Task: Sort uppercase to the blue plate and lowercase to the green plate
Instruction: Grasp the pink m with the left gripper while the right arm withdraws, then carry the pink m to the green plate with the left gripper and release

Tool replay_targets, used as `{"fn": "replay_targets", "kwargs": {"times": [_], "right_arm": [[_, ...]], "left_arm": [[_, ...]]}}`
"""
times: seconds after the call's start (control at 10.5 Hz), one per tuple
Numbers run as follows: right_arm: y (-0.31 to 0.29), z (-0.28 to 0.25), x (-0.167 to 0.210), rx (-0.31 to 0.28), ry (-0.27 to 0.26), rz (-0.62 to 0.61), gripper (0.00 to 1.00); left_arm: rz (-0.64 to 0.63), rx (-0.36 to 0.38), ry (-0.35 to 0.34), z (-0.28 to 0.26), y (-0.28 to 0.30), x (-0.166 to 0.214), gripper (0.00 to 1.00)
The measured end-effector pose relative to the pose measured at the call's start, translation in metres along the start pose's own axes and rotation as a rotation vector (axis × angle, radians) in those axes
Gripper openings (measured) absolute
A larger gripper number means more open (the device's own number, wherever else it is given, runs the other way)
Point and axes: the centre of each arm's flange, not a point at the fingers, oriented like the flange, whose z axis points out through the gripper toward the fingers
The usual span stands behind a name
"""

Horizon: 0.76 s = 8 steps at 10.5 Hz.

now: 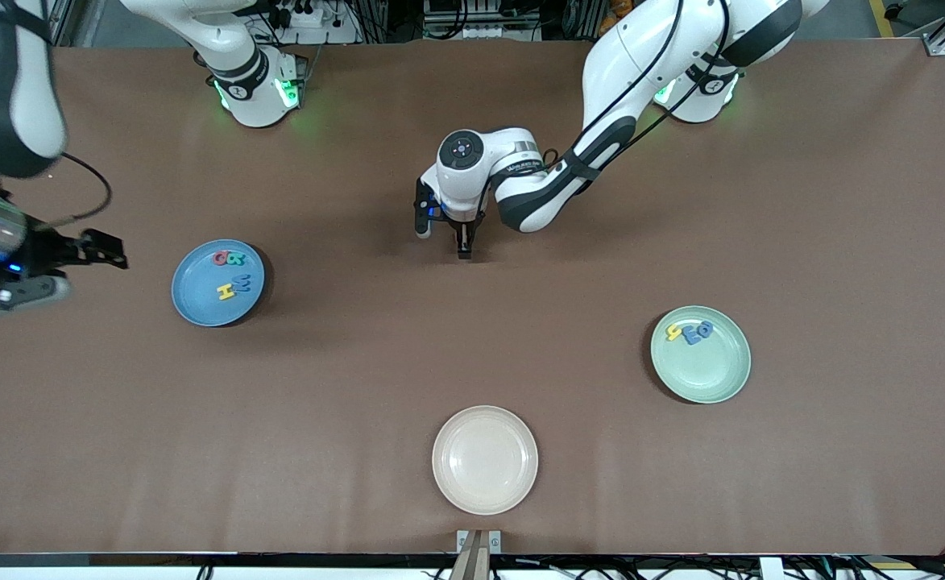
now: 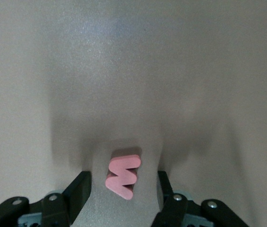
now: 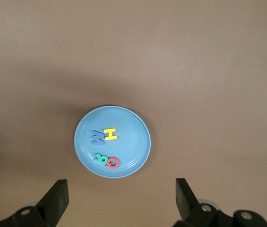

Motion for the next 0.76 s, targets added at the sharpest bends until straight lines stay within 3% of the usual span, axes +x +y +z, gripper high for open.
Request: {"fn": "replay_targets", "kwargs": {"times": [0.19, 0.48, 0.76], "right_arm": [[-0.005, -0.033, -0.001, -0.01, 0.034, 0.006, 1.0], [-0.019, -0.065, -0.002, -0.025, 0.09, -0.016, 1.0], [-0.029, -0.079, -0.003, -0.026, 0.103, -0.007, 1.0]], "left_arm": [[0.003, 0.001, 0.004, -0.003, 0.001, 0.002, 0.32], [-0.03, 0.0, -0.004, -0.006, -0.011, -0.005, 0.29], [-0.23, -0.069, -0.09, -0.053, -0.082, -0.068, 0.29]]}}
